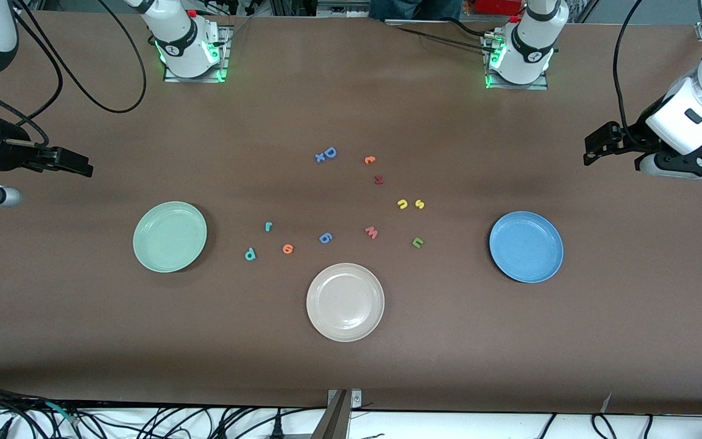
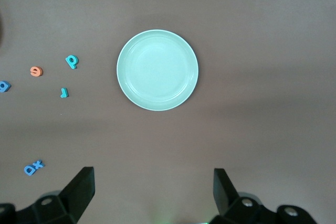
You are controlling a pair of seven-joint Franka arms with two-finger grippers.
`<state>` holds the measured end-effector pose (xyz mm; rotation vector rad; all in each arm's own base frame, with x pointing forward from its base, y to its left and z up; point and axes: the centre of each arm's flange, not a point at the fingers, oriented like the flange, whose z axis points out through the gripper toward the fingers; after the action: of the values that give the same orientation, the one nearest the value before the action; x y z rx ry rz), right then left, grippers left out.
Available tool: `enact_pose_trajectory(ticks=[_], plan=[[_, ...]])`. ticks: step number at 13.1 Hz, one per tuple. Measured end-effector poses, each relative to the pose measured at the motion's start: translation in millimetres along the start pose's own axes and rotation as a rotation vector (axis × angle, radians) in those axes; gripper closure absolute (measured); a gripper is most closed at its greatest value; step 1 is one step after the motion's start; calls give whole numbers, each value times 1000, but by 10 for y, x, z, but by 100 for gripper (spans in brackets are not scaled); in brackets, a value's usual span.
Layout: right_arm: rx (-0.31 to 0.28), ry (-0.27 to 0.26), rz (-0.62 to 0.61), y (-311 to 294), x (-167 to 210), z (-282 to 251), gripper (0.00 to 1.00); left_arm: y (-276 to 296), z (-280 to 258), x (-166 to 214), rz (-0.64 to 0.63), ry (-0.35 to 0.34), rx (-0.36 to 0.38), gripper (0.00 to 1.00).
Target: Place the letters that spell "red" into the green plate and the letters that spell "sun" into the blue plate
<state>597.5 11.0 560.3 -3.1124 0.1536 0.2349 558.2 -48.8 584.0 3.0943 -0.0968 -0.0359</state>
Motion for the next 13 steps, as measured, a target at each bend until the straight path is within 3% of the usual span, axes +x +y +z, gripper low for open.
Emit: enact_pose_trajectory(ticks=[13], plan=[[4, 0, 0, -5, 1, -1, 0, 7, -32, 8, 1, 7, 0, 0]])
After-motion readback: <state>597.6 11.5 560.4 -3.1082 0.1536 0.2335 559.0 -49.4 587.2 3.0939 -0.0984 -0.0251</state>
